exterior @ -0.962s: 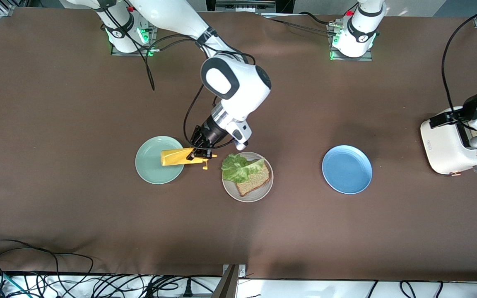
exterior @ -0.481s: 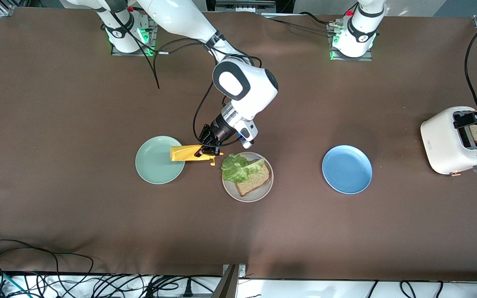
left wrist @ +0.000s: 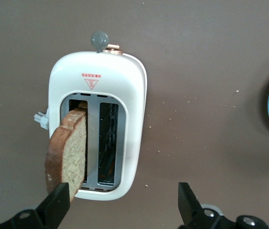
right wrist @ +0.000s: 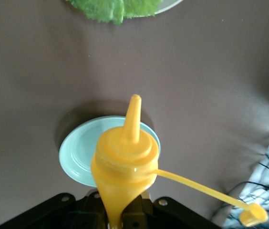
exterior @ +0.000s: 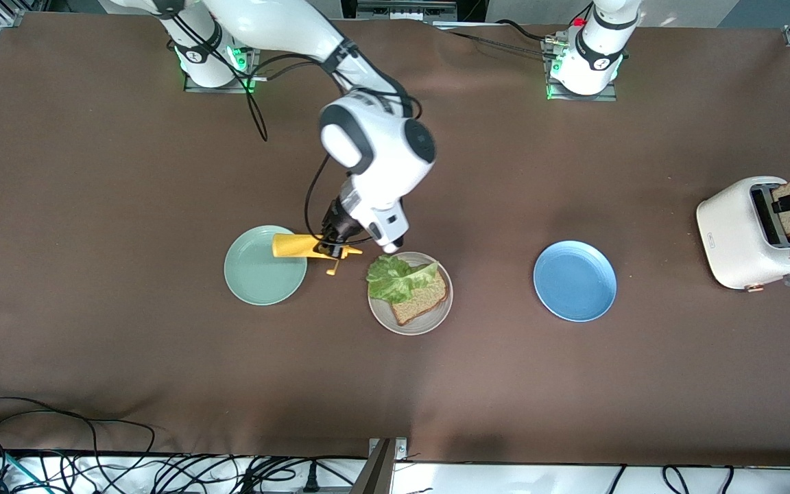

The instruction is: Make sandwich on beige plate with both arms

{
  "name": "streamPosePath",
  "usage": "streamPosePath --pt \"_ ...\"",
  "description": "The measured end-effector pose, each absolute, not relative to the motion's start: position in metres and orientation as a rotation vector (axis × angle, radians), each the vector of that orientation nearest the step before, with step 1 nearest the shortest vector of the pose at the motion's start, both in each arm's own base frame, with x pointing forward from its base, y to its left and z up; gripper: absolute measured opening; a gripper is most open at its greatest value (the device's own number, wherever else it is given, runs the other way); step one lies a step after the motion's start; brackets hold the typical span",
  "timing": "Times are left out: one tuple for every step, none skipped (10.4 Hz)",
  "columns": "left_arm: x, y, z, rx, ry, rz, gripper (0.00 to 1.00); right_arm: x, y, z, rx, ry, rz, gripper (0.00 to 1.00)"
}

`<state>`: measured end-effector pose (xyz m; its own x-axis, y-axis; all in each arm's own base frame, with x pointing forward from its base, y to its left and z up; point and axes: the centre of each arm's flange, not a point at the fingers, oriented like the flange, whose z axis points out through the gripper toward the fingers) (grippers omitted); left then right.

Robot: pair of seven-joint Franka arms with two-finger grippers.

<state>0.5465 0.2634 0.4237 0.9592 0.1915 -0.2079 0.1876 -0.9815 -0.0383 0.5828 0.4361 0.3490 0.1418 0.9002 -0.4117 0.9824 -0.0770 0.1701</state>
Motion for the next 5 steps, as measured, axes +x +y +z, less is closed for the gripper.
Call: streamPosePath --pt "0.544 0.273 0.414 -3.097 -0.295 0.343 1.00 0.599 0.407 0.360 2.147 1.866 -0.245 0.06" --pt "0.543 0.281 0.408 -3.084 -0.275 0.353 1.00 0.611 0.381 0.369 2.243 1.931 -0.220 0.06" --pt "0.542 0.286 0.403 -3.070 -0.253 0.364 1.00 0.620 0.358 0.375 2.319 2.008 -0.200 0.06" --pt "0.540 0.290 0.402 -3.066 -0.241 0.367 1.00 0.628 0.338 0.377 2.380 2.096 -0.176 0.06" --pt "0.538 0.295 0.402 -3.068 -0.231 0.366 1.00 0.635 0.319 0.373 2.423 2.177 -0.155 0.06"
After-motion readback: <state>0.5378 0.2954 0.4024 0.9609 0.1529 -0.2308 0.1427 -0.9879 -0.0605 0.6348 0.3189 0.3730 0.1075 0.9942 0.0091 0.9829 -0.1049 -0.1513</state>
